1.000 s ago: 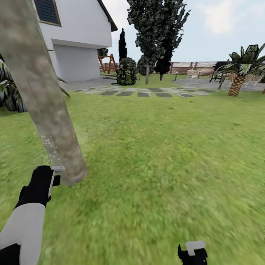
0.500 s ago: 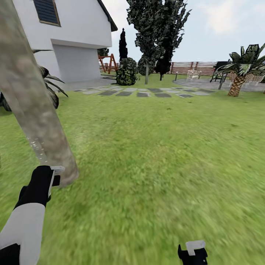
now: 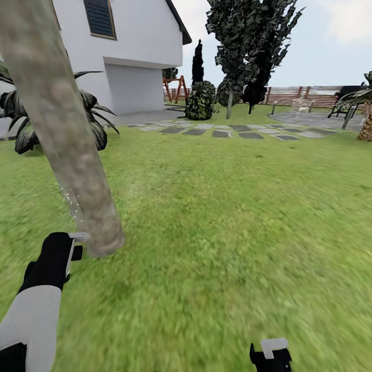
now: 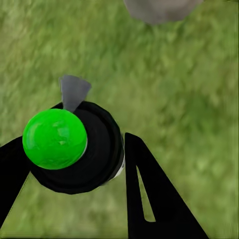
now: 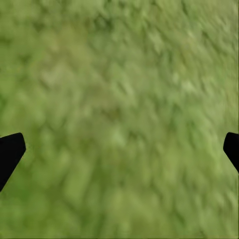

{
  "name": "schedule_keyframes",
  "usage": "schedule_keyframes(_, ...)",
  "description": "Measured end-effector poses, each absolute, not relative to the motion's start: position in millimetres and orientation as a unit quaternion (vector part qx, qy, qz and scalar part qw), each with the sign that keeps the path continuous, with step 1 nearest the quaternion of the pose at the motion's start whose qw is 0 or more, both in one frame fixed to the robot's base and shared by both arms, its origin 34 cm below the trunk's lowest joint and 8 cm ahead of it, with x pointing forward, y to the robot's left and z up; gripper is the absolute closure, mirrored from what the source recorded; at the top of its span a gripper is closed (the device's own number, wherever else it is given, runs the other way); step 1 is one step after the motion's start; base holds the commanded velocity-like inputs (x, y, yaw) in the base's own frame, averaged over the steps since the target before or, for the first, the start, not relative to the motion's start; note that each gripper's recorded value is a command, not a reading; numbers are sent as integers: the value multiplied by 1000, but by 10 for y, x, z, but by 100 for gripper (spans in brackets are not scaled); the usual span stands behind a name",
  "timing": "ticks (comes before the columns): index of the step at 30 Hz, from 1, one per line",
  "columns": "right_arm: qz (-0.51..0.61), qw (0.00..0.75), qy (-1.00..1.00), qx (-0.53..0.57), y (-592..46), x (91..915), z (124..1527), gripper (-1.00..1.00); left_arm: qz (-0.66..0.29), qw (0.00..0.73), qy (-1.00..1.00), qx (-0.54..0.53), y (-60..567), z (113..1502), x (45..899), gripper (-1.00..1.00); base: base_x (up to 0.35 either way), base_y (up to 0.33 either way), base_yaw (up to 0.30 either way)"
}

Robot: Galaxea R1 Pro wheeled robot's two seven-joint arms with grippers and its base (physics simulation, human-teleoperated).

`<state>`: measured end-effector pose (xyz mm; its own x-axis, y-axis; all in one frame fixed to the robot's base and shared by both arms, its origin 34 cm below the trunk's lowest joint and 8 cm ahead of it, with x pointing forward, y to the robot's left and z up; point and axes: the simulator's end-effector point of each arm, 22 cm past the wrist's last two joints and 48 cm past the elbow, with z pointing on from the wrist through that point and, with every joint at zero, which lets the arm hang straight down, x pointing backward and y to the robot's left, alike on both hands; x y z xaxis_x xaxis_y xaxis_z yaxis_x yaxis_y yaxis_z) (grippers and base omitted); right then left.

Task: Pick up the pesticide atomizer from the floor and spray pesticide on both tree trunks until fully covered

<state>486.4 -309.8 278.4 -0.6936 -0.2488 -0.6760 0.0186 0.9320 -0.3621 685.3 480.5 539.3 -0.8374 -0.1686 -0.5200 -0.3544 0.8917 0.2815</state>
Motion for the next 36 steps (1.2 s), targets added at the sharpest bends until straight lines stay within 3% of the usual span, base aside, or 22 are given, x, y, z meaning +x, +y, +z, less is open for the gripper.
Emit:
schedule_keyframes(8, -173, 387, 904, -64, -3100, 4866, 2788, -100, 185, 251, 941, -134, 4751, 5402, 6876, 100, 144, -222, 231)
schedule_keyframes(29, -174, 387, 903, -64, -3102, 4869, 2789, -100, 190, 252, 939, -136, 4794, 5435, 6879, 100, 80, -264, 10)
schedule_keyframes(36, -173, 387, 903, -64, -3099, 4869, 2790, -100, 191, 254, 938, -137, 4809, 5470, 6895, 100, 269, -91, 213)
